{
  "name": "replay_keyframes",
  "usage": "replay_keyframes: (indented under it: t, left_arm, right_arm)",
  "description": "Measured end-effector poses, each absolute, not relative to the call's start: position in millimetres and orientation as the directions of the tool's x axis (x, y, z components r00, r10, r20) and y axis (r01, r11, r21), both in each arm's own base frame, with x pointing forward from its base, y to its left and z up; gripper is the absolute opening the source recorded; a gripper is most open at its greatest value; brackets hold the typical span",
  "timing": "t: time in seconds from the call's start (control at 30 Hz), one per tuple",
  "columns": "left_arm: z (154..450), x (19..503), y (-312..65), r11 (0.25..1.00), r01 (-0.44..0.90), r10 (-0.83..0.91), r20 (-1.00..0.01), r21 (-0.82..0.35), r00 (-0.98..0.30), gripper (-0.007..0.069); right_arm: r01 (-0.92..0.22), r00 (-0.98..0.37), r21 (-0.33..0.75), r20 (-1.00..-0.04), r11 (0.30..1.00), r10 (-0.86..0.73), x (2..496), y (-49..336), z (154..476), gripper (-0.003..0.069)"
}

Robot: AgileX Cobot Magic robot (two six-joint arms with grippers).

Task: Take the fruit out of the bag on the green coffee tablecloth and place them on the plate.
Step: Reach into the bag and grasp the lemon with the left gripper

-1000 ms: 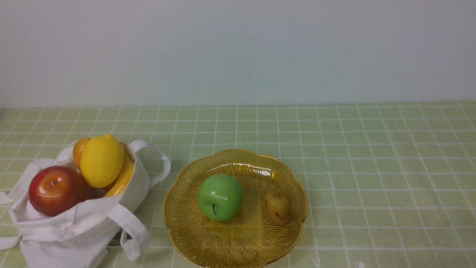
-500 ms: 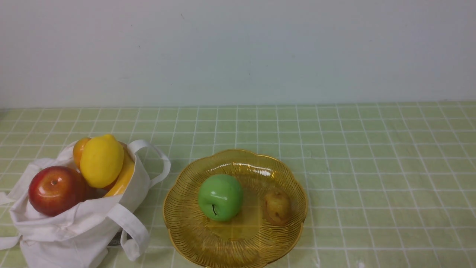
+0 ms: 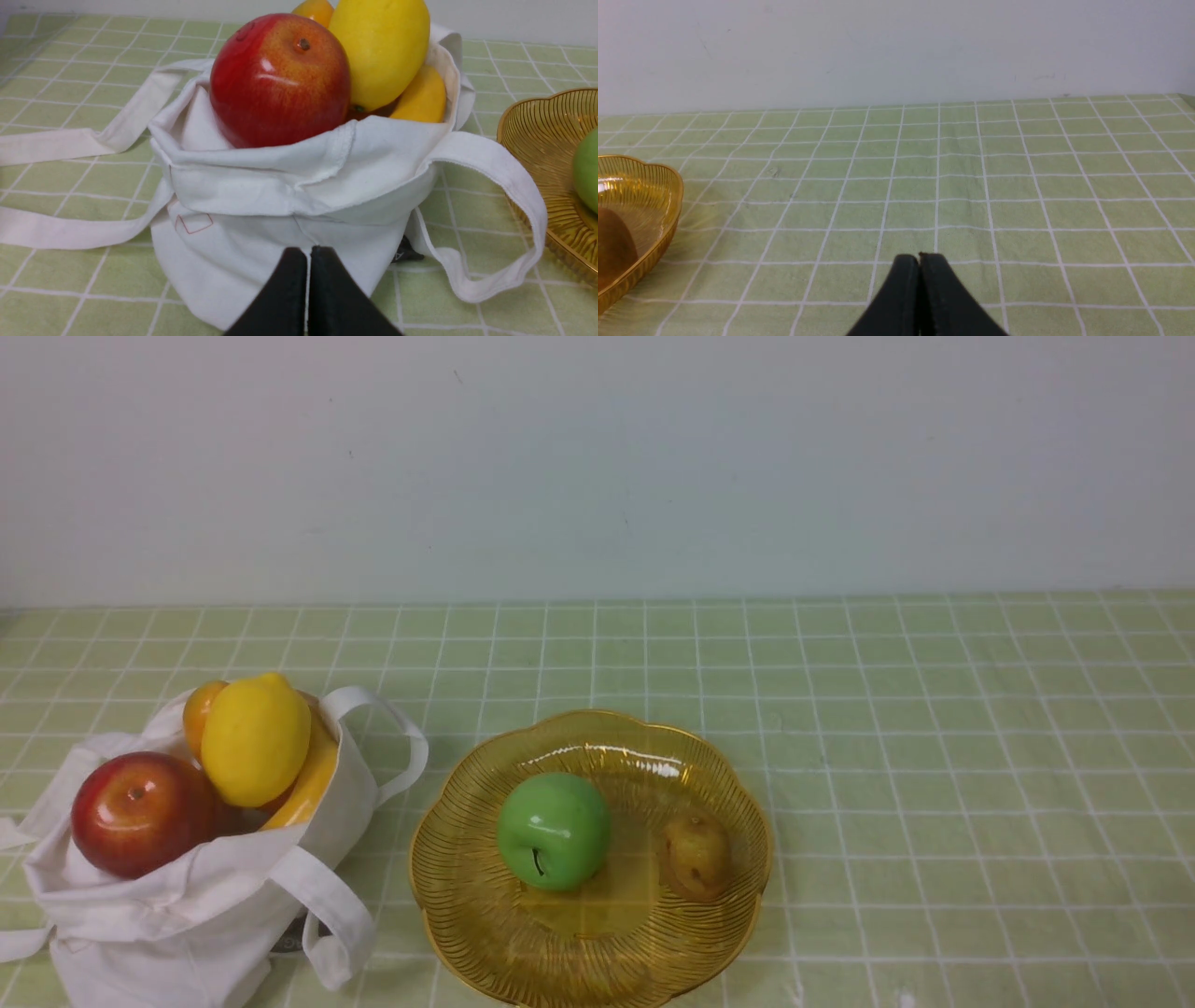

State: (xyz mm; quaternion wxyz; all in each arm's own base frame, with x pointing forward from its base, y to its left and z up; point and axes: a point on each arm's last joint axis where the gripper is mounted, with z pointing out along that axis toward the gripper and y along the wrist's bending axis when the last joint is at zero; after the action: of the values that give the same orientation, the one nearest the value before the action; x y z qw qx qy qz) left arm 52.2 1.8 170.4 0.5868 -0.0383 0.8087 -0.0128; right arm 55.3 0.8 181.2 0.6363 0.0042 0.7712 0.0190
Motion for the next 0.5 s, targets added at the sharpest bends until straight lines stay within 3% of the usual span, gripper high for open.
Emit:
replay_keyframes:
  t: [0.13,0.27,0.3,0.37,0.5]
  left_arm:
    - [170.4,52.2,1.2,0.994,-0.050,-0.108,-0.945,-0.097,-0.308,-0.0008]
    - [170.9,52.2,-5.7,0.911,-0.075,-0.409,-0.862,-0.406,-0.301,-0.0008]
    - [171.4,52.2,-7.9,0.859,-0.085,-0.505,-0.810,-0.504,-0.298,-0.0008]
    - [173.0,52.2,-14.0,0.682,-0.104,-0.716,-0.632,-0.724,-0.297,-0.0008]
    - [176.4,52.1,-19.5,0.493,-0.107,-0.844,-0.446,-0.863,-0.298,-0.0008]
  right_arm:
    - [-0.018,-0.190,0.035,-0.981,0.999,0.031,55.3,0.8,181.2,-0.0015]
    - [-0.018,-0.190,0.035,-0.981,0.999,0.031,55.3,0.8,181.2,-0.0015]
    - [-0.018,-0.190,0.035,-0.981,0.999,0.031,55.3,0.8,181.2,-0.0015]
    - [-0.018,-0.190,0.035,-0.981,0.999,0.031,55.3,0.8,181.2,-0.0015]
    - [-0.018,-0.190,0.035,-0.981,0.999,0.031,55.3,0.8,181.2,-0.0015]
